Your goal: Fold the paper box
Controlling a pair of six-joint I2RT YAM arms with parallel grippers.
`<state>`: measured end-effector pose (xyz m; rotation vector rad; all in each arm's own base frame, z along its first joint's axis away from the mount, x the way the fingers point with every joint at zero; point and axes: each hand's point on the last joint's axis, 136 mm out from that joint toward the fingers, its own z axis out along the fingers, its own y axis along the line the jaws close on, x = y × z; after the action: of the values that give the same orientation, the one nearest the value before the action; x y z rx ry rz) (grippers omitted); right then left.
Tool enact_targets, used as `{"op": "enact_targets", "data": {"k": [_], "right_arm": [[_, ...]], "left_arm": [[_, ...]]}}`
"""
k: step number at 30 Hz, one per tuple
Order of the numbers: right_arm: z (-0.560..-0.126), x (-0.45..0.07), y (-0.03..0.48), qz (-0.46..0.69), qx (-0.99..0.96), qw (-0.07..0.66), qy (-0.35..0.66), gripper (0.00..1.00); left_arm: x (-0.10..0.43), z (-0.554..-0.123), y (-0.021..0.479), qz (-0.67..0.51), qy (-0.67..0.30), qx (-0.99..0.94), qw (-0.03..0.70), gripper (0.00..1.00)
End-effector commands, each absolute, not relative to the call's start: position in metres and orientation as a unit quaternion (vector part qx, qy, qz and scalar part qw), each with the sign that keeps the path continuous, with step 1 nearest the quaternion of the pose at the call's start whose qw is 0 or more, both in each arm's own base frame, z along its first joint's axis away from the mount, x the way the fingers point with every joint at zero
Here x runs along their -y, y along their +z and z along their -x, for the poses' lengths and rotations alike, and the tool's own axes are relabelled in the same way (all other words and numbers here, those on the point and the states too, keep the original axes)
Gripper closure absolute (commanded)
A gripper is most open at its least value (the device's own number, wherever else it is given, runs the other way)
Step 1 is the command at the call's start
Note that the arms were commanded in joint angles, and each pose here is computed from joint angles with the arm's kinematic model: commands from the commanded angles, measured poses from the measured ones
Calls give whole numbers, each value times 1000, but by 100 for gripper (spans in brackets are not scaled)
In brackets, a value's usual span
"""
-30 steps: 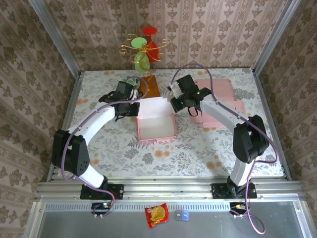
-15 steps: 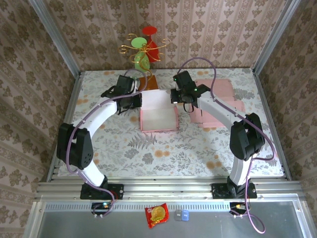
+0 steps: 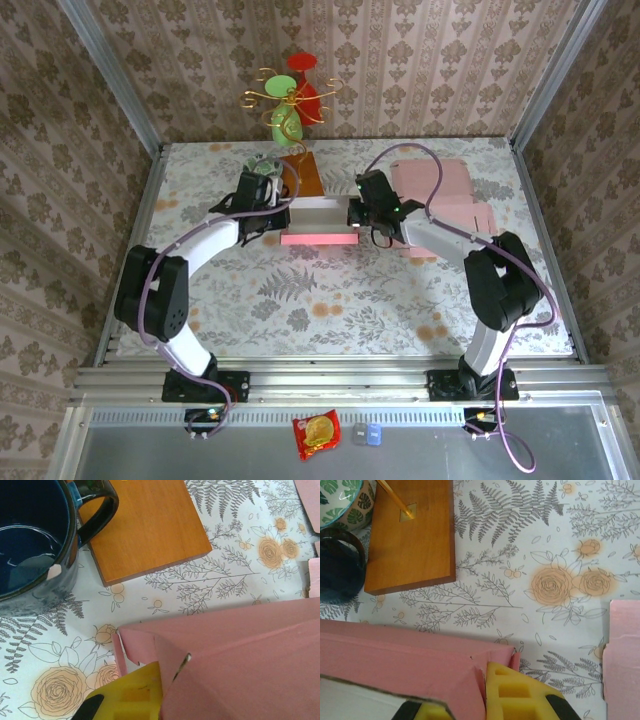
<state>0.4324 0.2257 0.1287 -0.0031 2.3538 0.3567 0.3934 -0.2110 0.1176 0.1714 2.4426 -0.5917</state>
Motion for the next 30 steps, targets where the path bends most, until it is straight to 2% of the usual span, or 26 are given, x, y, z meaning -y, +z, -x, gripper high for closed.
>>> {"op": "enact_targets", "data": {"k": [1,6,13,24,30], "right_arm": [[-425,-248,157,10,-891,415,182,100],[-410,-246,146,23,-886,428,176,100],[-387,-253,142,41,-897,410,160,99],[-348,-236,163,-97,-900,363,223,48],[-330,-231,179,-196,-866,342,308,34]], "left_arm": [[233,-387,150,-95,-287,-889,345,100],[228,-374,137,-97,-286,-890,342,100],[215,-359,119,-85,-257,-900,341,100],[212,-329,100,-83,-201,-912,349,100],[213,-329,101,-76,-196,-911,355,100]]}}
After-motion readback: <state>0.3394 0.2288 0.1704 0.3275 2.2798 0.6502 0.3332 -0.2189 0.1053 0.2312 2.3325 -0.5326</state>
